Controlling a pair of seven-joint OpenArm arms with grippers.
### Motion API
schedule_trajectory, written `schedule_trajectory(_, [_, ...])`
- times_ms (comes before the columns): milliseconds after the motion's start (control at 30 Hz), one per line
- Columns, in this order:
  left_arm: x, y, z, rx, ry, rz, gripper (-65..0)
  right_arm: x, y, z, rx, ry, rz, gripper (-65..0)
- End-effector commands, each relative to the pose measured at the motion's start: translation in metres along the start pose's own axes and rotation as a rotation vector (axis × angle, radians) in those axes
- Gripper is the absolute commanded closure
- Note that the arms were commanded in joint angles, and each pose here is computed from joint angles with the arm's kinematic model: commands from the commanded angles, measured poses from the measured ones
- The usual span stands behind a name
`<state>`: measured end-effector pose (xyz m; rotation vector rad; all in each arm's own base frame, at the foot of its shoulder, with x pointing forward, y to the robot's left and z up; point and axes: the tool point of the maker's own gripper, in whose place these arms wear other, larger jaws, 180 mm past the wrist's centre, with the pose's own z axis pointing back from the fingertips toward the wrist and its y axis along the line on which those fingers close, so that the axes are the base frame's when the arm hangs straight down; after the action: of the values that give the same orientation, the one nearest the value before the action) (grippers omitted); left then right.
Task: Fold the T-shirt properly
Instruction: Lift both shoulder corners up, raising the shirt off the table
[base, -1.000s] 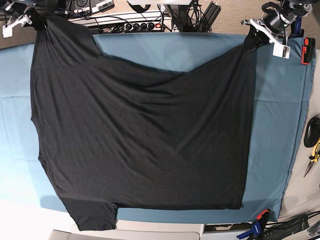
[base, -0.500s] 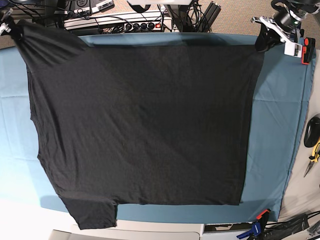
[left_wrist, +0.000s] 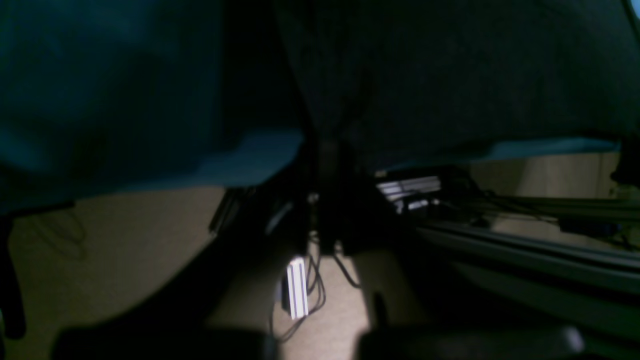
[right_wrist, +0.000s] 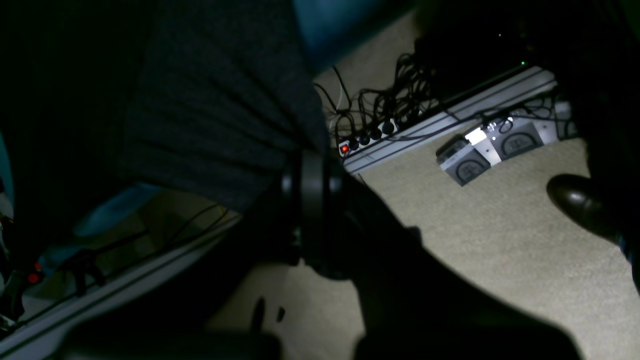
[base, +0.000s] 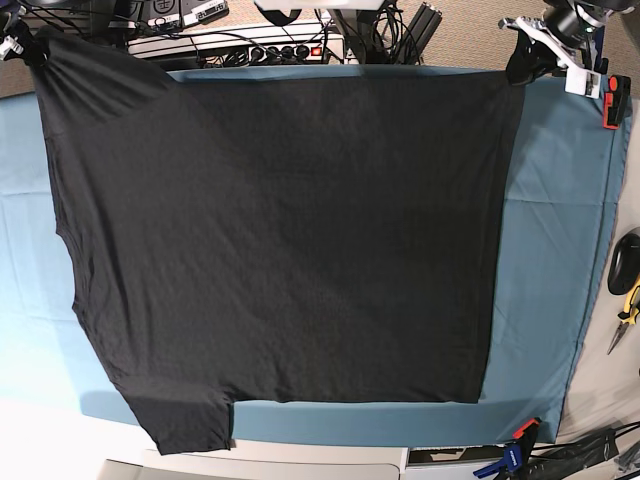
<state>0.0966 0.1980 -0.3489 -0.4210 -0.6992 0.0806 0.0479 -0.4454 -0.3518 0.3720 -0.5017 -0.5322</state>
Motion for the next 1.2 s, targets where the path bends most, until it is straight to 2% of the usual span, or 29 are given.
schedule_trajectory(0, [0.004, -0.004, 0.005, -0.017, -0.012, -0.010, 0.0, 0.013, -0.001, 0.010, -0.014, -0.017, 0.025, 0.0])
schedule_trajectory(367, [-0.018, -0.010, 0.015, -0.018, 0.030, 0.035, 0.0, -0.006, -0.011, 0.019, -0.050, 0.038, 0.009, 0.0])
schedule_trajectory(733, [-0.023, -0.012, 0.019, -0.018, 0.047, 0.036, 0.0, -0.047, -0.019, 0.023, -0.063, 0.077, -0.068, 0.0])
schedule_trajectory(1167, [-0.042, -0.017, 0.032, -0.026, 0.102, 0.060, 0.0, -0.060, -0.027, 0.037, -0.100, 0.116, -0.080, 0.0])
